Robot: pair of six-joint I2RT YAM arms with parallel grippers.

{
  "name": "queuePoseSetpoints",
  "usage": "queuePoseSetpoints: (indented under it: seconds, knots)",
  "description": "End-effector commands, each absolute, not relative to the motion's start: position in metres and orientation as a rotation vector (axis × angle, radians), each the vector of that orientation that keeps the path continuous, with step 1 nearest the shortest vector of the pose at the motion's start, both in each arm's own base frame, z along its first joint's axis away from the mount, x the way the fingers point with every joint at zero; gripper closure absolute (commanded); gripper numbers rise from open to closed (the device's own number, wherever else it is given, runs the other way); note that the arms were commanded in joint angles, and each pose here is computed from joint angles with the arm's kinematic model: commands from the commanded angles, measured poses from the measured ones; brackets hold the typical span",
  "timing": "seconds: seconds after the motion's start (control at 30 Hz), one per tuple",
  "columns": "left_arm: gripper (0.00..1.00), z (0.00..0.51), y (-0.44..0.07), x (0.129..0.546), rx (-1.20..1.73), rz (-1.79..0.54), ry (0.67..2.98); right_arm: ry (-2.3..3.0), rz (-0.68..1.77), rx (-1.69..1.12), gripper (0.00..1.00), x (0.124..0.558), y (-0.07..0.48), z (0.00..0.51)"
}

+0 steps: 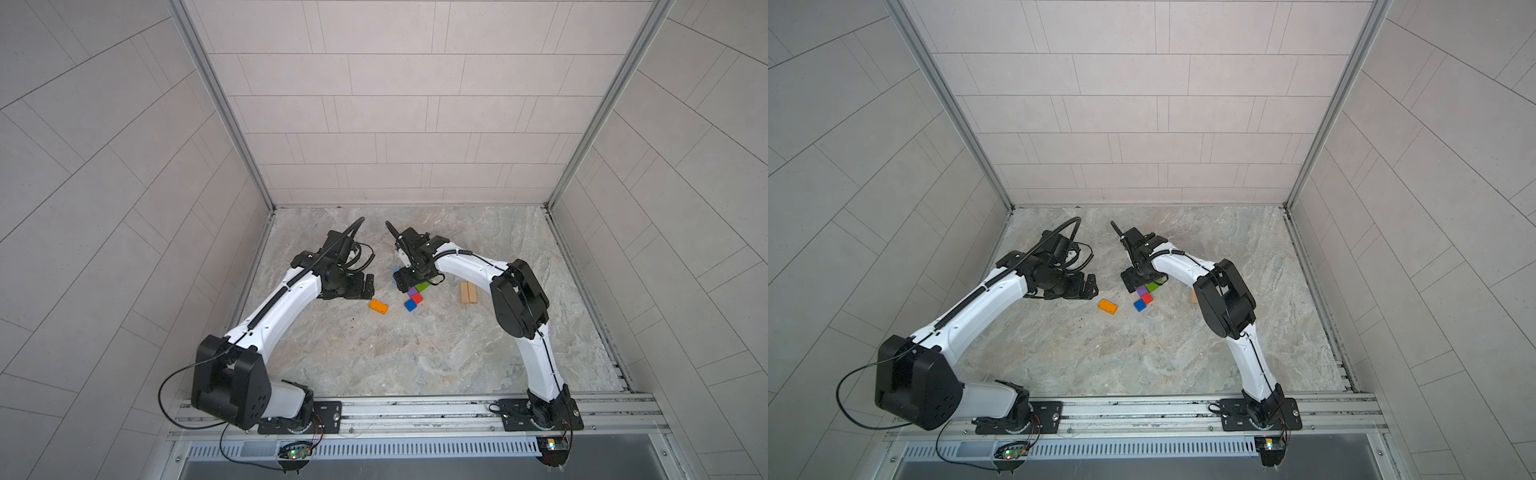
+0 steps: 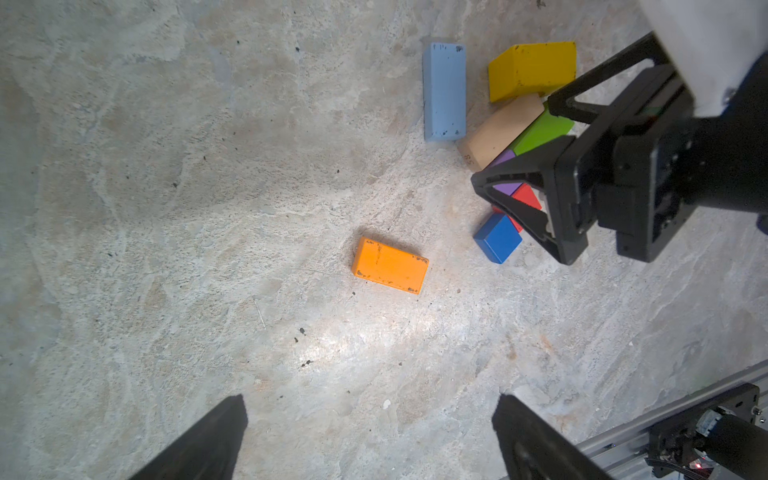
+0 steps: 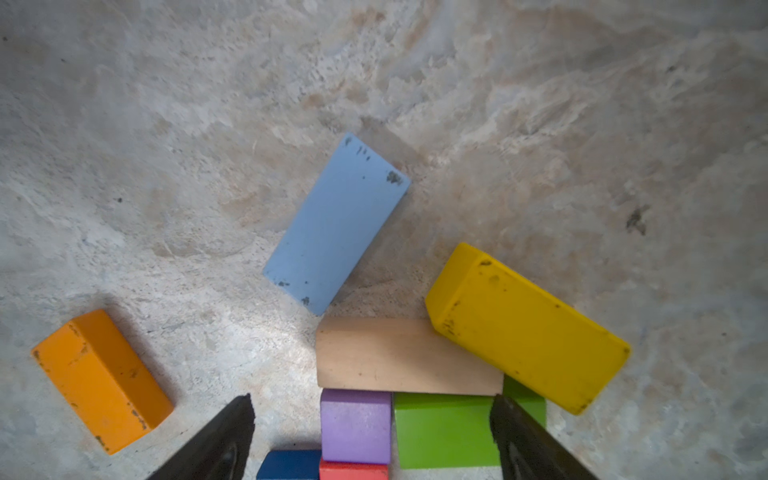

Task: Build the wood block tower
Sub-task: 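Lower the right gripper onto the beige wood block in the pile and grasp it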

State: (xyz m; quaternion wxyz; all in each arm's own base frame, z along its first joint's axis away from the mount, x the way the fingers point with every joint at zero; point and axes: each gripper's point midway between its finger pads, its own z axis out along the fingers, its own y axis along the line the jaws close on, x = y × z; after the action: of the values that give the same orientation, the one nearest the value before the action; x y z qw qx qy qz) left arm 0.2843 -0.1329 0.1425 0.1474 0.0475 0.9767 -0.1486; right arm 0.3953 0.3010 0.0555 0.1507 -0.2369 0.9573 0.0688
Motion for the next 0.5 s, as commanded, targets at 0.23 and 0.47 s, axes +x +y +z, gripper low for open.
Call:
queuePoseSetpoints:
  seconds: [0.23, 0.47]
  knots:
    - [0.0, 0.14, -0.13, 0.282, 0.143, -0.416, 2.813, 2.779, 0.089, -0.702, 0.1, 0.397, 0.291, 0.044]
    - [0.0, 0.139, -0.129, 0.282, 0.136, -0.416, 2.814, 2.789, 0.109, -0.712, 0.1, 0.398, 0.294, 0.039]
